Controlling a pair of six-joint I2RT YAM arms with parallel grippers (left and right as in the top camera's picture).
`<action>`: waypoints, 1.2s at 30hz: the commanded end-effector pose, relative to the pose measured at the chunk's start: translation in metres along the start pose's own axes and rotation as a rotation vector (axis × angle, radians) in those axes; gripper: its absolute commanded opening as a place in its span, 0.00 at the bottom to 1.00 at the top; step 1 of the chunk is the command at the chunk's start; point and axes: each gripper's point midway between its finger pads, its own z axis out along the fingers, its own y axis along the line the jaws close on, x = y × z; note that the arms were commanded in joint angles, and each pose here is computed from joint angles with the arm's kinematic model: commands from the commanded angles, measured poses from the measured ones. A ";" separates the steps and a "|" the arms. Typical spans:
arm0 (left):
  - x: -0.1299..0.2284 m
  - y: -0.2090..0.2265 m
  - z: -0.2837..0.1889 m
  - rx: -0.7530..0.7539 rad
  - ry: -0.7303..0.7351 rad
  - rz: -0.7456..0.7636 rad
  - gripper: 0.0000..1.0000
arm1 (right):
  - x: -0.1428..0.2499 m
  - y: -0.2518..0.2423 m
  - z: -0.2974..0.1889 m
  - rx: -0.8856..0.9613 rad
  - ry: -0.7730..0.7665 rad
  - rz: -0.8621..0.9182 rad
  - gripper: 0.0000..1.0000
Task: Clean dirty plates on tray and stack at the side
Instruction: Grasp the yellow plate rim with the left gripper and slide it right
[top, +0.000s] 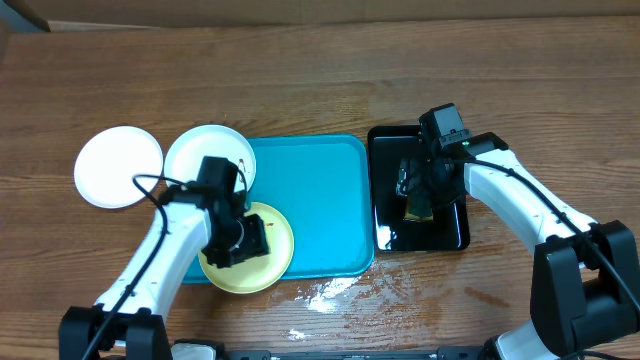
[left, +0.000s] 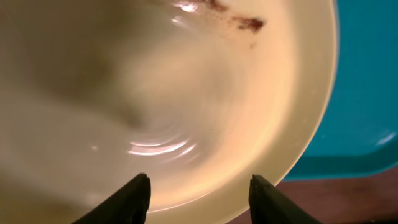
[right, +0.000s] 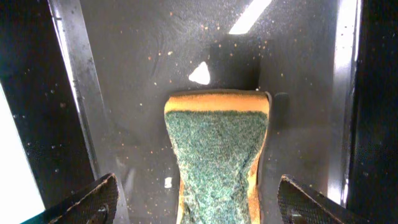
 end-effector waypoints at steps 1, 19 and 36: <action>-0.039 0.034 -0.069 -0.255 -0.182 -0.056 0.56 | 0.000 -0.001 0.001 0.009 -0.004 0.002 0.83; -0.013 0.075 -0.001 -0.211 -0.096 -0.329 0.82 | 0.000 -0.001 0.001 0.009 -0.002 -0.002 0.84; -0.032 0.004 0.010 0.201 -0.113 -0.080 0.83 | 0.000 -0.001 0.001 0.010 -0.001 -0.002 0.84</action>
